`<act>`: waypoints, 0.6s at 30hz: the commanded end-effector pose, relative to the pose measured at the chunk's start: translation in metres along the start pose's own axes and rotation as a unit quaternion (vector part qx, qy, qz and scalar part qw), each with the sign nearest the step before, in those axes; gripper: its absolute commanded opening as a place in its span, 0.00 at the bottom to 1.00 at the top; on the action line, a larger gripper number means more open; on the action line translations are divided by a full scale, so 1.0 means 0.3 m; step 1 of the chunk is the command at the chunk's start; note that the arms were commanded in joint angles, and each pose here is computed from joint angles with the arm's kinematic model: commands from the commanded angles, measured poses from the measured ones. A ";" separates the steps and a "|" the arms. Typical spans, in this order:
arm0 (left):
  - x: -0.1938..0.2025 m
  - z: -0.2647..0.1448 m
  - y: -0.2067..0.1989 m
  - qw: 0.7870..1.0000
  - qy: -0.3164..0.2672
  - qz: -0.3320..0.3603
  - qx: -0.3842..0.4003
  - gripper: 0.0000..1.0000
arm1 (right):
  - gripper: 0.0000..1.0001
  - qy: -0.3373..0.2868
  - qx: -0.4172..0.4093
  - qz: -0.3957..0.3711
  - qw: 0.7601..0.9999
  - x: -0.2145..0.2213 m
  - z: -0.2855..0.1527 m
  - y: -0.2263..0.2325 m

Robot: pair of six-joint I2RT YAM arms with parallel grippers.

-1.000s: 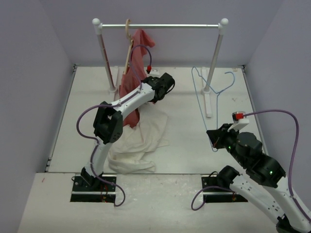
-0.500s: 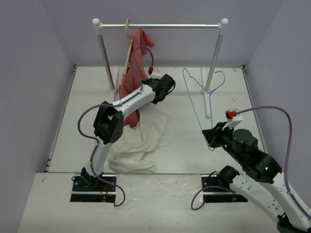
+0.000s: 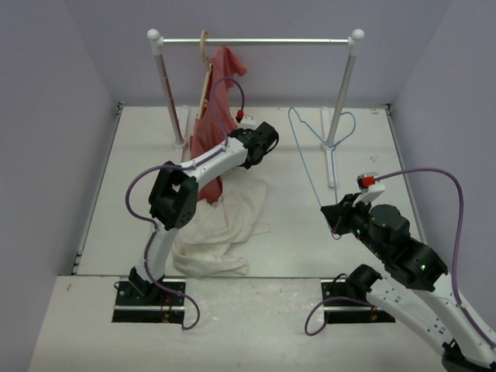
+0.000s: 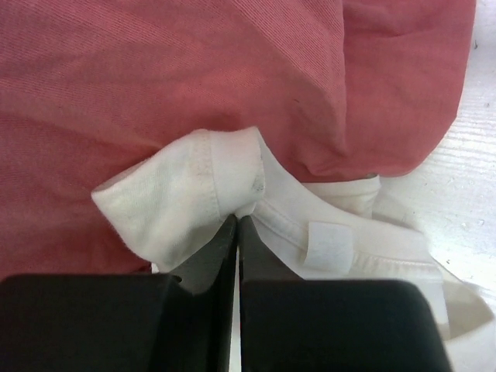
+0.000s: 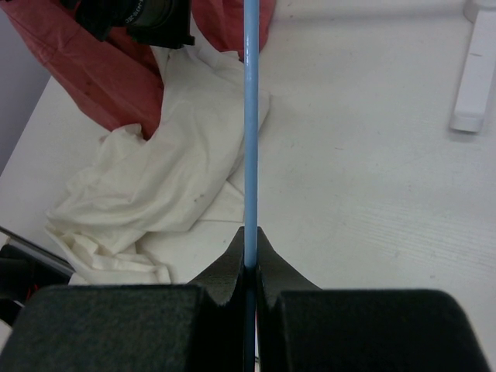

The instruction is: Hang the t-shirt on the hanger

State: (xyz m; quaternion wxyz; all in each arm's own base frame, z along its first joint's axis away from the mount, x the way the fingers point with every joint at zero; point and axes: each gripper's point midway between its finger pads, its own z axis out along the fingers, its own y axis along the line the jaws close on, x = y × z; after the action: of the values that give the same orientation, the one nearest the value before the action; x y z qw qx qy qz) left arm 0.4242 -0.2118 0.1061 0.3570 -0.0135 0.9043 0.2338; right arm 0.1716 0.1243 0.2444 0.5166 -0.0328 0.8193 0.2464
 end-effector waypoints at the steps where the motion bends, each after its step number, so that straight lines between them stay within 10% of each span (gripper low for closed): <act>1: -0.091 -0.050 0.071 0.998 -0.035 -0.047 -0.002 0.00 | 0.00 -0.016 -0.014 -0.005 1.000 -0.026 0.017 0.023; 10: -0.173 -0.229 0.013 0.985 -0.056 -0.048 0.157 0.00 | 0.00 0.051 -0.126 -0.044 0.990 0.052 0.015 0.149; 18: -0.250 -0.630 0.050 0.908 -0.120 -0.013 0.402 0.00 | 0.00 0.163 -0.274 -0.045 0.947 0.210 -0.092 0.276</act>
State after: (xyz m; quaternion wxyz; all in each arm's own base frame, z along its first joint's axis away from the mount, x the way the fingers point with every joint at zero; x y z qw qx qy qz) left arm 0.3820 -0.2648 0.2160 0.4033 0.0701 0.9118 -0.0339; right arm 0.1331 0.1846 0.2238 0.4034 -0.1838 0.8223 0.3568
